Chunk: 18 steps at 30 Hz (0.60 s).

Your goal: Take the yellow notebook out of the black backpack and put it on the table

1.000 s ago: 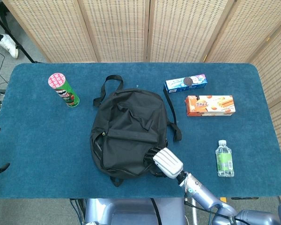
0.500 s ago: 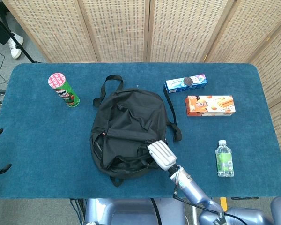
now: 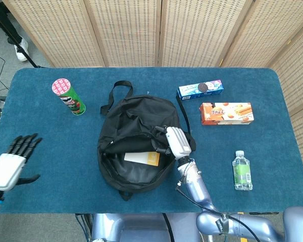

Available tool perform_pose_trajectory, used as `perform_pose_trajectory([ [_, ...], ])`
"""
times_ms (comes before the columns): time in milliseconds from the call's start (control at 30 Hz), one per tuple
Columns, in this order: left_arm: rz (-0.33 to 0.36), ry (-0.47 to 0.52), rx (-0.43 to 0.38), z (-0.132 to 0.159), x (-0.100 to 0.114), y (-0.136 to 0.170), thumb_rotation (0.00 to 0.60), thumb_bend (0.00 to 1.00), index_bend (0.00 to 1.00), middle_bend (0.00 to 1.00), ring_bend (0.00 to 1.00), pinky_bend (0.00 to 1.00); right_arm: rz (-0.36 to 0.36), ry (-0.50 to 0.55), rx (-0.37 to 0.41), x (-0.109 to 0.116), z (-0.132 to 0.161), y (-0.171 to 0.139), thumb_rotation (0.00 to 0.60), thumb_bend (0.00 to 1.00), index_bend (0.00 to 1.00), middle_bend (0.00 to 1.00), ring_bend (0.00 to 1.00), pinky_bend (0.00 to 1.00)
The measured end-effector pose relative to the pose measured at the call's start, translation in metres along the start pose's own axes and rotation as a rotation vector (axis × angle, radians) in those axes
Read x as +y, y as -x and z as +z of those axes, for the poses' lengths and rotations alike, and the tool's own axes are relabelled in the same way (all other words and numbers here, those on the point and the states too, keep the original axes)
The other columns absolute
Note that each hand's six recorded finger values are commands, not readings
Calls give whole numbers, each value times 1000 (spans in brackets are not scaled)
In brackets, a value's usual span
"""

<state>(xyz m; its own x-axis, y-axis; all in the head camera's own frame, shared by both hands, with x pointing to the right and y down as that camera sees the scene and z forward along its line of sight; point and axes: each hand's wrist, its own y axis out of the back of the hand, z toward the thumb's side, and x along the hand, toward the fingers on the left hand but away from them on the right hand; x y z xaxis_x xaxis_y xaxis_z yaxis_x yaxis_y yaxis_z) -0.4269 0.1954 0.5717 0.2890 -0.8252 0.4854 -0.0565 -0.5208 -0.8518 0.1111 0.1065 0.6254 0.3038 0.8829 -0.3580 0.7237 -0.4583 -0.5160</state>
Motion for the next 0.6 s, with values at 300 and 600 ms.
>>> perform_pose_trajectory([
  [300,-54,111,-251,73,-16,-35,600,21,0,0,0,0,-26,-2,-53,-7,-9,4,600,543,681,550,415,409],
  [600,-104,153,-395,135,-37,-56,600,123,0,0,0,0,-38,65,-84,-5,-5,8,600,543,681,550,415,409],
])
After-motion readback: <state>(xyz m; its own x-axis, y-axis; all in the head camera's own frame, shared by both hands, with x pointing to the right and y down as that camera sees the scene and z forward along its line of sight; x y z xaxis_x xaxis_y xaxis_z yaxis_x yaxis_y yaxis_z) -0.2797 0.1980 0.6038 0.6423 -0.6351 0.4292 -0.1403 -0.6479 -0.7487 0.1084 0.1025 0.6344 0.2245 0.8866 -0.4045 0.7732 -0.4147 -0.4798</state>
